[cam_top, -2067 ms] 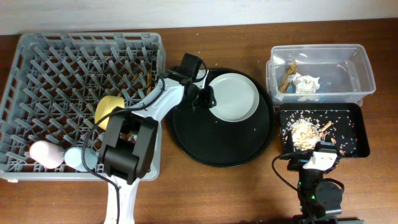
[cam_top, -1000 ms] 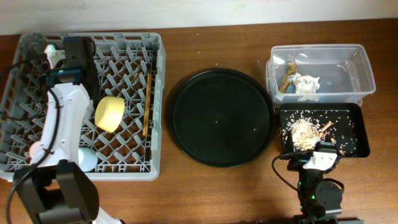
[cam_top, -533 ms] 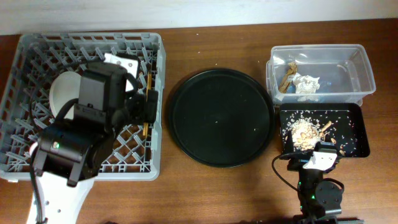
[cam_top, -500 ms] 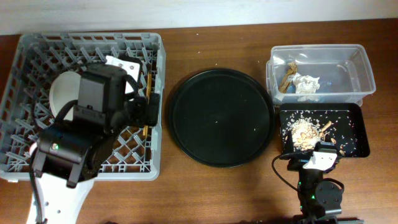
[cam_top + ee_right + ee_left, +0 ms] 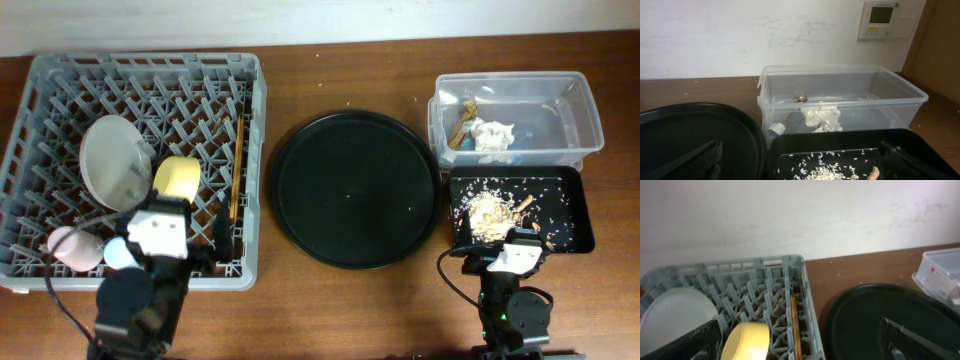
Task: Sort waste into correct bins and load items into the dishwasher rack
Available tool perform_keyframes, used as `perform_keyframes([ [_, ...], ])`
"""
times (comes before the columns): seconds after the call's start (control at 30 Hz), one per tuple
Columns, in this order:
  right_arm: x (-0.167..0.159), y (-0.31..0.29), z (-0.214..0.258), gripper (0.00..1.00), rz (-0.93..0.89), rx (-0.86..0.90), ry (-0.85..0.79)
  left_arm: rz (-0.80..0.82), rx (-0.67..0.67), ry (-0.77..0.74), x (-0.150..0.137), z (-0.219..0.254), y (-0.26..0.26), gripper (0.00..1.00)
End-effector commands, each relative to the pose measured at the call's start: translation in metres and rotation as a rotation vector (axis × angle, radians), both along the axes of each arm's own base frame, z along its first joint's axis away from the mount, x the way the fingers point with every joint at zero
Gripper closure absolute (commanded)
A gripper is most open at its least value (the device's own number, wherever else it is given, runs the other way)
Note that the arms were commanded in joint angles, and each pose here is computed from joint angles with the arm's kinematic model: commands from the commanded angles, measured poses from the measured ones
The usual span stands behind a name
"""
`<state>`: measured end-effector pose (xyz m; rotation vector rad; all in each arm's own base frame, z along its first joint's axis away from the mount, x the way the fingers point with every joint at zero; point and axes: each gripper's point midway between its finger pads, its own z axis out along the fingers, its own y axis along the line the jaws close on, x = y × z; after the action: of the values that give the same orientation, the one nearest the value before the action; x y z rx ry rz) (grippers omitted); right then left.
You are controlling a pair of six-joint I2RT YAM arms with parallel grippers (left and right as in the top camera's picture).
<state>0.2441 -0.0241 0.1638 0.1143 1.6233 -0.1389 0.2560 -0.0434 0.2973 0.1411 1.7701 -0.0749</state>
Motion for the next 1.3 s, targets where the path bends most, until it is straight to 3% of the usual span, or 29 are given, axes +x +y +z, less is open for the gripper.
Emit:
perform_keyframes([
  [0.0,0.0,-0.003,-0.003,0.01,-0.012,-0.003,0.005,0.026,-0.047,-0.104,-0.018,-0.034,0.011,0.01],
  [0.2,0.0,-0.003,-0.003,0.02,-0.012,-0.003,0.005,0.023,-0.073,-0.229,-0.016,-0.099,0.011,0.01],
  [0.37,0.0,-0.003,-0.003,0.02,-0.012,-0.003,0.005,-0.007,-0.055,-0.119,-0.013,-0.141,0.005,0.01],
  [1.27,0.0,-0.003,-0.003,0.02,-0.012,-0.003,0.005,-0.006,-0.054,-0.116,-0.013,-0.142,0.005,0.01],
])
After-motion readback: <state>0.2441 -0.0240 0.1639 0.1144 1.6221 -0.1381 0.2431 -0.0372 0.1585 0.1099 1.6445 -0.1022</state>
